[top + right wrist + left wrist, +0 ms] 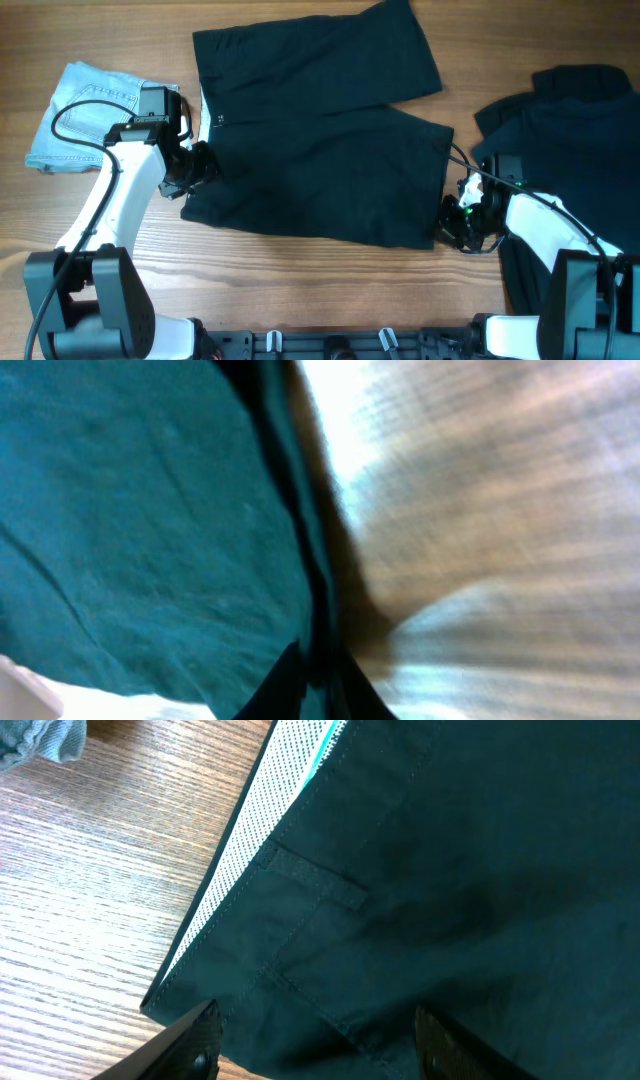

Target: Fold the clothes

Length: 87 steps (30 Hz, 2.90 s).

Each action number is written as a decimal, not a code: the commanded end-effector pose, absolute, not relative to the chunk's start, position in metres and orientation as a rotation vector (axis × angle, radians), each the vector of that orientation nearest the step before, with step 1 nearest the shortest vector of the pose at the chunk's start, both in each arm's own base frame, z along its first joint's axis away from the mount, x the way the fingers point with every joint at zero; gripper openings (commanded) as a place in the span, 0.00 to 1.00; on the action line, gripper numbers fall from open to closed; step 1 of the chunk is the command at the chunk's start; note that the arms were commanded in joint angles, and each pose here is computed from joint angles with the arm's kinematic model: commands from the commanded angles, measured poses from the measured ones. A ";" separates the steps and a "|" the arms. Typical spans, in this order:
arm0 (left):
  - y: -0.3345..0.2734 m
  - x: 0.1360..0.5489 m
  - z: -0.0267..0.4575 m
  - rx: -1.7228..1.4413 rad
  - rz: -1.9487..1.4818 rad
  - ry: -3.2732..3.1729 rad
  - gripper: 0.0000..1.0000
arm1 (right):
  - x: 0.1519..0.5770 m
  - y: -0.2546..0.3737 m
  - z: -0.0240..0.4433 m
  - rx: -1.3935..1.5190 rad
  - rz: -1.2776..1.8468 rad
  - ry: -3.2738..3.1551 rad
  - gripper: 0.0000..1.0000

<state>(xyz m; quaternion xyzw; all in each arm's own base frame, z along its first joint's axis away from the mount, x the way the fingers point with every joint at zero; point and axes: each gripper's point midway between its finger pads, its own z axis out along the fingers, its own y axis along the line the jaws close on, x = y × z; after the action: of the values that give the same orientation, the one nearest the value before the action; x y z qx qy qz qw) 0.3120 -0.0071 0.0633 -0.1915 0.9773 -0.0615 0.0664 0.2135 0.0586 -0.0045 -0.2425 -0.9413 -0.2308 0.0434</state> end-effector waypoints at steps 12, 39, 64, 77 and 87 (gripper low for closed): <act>-0.005 0.320 0.074 -0.564 -0.172 2.906 0.64 | 0.184 0.069 0.009 -0.745 -0.620 -2.705 0.53; 0.034 0.243 0.068 -1.002 -0.056 3.102 0.66 | 0.240 0.051 0.060 -0.625 -0.596 -3.004 0.04; 0.015 0.250 -0.002 -1.097 -0.458 2.907 0.04 | 0.252 0.050 0.062 -0.626 -0.617 -3.053 0.04; 0.029 0.205 0.185 -1.146 -0.388 2.713 0.04 | 0.269 0.024 0.200 -0.666 -0.441 -3.274 0.04; 0.039 0.159 0.236 -1.190 -0.192 2.528 0.04 | 0.301 0.017 0.300 -0.614 -0.497 -3.583 0.04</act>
<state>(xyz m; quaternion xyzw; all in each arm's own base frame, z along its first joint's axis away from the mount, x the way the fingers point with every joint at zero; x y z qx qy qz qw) 0.1627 0.0170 0.2360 -0.3941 0.8966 -0.1258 0.1578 0.2900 0.0358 0.2884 -0.1553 -0.9478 -0.1707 -0.2200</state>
